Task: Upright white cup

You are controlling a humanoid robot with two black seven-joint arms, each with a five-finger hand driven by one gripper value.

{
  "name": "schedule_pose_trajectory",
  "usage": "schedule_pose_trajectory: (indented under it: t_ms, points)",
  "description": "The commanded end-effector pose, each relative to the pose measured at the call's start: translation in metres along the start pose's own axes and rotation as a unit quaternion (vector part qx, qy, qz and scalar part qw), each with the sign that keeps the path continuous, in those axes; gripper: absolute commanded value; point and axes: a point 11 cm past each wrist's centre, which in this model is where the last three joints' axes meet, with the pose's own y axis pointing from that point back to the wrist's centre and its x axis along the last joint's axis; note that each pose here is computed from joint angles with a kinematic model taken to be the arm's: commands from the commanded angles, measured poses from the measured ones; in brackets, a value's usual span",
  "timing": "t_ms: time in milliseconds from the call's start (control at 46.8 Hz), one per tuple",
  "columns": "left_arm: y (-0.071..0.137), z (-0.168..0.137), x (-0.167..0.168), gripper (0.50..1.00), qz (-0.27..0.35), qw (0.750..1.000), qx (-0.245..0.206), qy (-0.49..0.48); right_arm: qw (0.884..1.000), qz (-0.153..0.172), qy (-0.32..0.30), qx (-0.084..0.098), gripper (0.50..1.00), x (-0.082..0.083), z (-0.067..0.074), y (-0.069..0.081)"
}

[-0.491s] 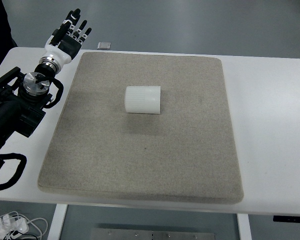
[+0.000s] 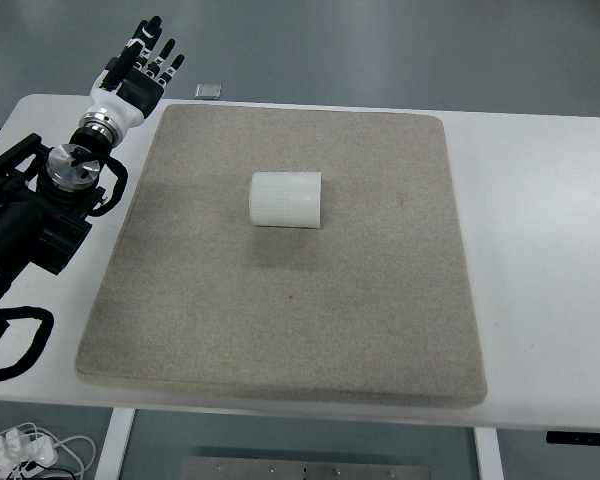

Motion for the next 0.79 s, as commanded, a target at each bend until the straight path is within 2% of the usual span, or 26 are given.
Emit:
schedule_pose_trajectory:
  t_ms: [0, 214, 470, 769]
  points:
    - [0.000, 0.000, 0.002, 0.996, 0.002, 1.000, -0.001, 0.000, 1.000, 0.000, 0.000, 0.000, 0.952, 0.000, 0.000, 0.000]
    - [0.001, 0.001, 0.003, 0.996, -0.003, 1.000, -0.004, 0.004, 1.000, 0.000, 0.000, 0.000, 0.952, 0.000, 0.000, 0.000]
    - [-0.002, -0.001, -0.015, 0.994, -0.045, 0.999, 0.006, -0.014, 1.000, 0.000, 0.000, 0.000, 0.952, 0.000, 0.000, 0.000]
    - [-0.010, -0.005, -0.054, 0.994, -0.102, 0.982, 0.043, -0.154, 1.000, 0.000, 0.000, 0.000, 0.952, 0.000, 0.000, 0.000]
